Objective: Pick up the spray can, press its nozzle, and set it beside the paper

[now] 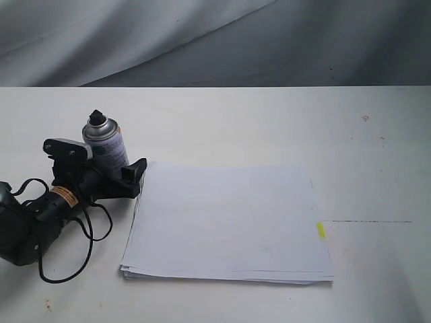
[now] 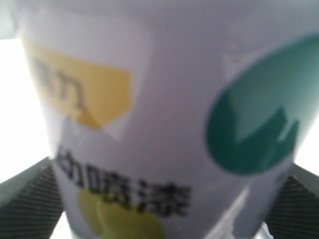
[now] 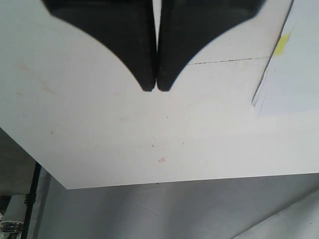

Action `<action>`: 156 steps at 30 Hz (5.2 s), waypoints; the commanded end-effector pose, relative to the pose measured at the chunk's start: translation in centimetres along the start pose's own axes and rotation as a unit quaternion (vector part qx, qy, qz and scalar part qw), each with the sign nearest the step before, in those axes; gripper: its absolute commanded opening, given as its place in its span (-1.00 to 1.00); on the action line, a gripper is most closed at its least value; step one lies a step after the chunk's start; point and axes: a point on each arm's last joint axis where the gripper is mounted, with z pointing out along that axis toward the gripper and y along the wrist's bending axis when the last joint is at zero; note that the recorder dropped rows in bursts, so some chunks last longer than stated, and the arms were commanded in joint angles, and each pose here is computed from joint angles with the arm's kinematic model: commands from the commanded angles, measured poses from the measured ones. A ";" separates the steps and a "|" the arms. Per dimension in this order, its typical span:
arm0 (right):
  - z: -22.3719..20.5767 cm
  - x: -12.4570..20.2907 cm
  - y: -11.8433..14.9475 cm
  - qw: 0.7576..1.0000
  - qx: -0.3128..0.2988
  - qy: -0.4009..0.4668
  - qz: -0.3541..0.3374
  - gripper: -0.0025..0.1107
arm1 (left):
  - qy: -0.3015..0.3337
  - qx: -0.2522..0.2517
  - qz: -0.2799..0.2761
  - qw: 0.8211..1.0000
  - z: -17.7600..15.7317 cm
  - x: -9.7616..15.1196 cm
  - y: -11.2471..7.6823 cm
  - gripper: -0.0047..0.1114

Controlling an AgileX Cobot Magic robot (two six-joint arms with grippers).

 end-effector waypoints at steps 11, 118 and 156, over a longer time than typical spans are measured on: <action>0.0 0.1 0.0 1.000 -0.001 -0.001 -0.001 -0.96 | -0.034 0.015 0.009 0.999 -0.2 -2.0 -0.2 0.60; 0.0 0.1 0.0 1.000 -0.001 -0.001 -0.001 -0.96 | 0.082 0.063 0.041 0.994 -7.9 -8.9 -7.4 -0.92; -1.4 -4.7 -0.5 0.908 -0.065 -0.270 0.314 -0.96 | 0.165 0.075 0.043 0.982 -6.7 -9.6 -7.7 -0.92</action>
